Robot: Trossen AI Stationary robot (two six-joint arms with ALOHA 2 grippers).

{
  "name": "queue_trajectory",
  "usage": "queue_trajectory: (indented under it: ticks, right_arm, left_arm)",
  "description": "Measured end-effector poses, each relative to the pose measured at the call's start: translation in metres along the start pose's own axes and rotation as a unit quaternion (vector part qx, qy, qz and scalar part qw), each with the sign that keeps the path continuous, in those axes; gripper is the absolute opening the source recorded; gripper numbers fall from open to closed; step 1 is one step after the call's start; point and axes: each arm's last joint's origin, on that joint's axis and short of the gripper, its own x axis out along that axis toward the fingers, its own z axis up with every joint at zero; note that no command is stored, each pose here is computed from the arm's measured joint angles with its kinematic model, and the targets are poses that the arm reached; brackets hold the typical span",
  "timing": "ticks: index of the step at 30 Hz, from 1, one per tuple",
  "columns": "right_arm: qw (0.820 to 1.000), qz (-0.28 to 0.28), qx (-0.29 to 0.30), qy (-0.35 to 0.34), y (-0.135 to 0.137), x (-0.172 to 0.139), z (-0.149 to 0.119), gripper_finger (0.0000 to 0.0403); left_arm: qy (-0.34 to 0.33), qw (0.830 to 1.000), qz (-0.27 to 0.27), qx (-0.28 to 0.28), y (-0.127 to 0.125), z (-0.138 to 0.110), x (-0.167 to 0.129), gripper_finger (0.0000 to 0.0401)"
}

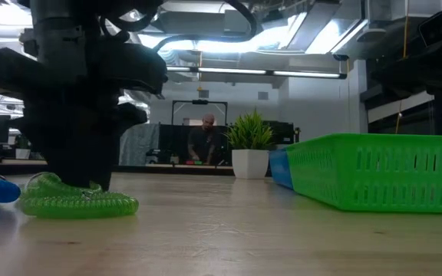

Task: Sort spring keychains
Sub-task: Put the green spring keychain into the green bin

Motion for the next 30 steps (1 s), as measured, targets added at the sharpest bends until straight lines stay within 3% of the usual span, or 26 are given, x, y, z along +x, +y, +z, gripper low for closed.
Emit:
queue_trajectory:
  ticks: [11,22,30]
  right_arm:
    - [1.0,0.0,0.0,0.0,0.0,0.0,0.0,0.0136]
    - [1.0,0.0,0.0,0.0,0.0,0.0,0.0,0.0136]
    - [1.0,0.0,0.0,0.0,0.0,0.0,0.0,0.0136]
  left_arm:
    - [0.0,1.0,0.002,0.0,0.0,0.0,0.0,0.0017]
    - [-0.013,1.0,0.015,0.021,-0.001,0.013,-0.016,0.0022]
    - [-0.051,0.998,0.042,0.014,0.004,0.015,-0.049,0.002]
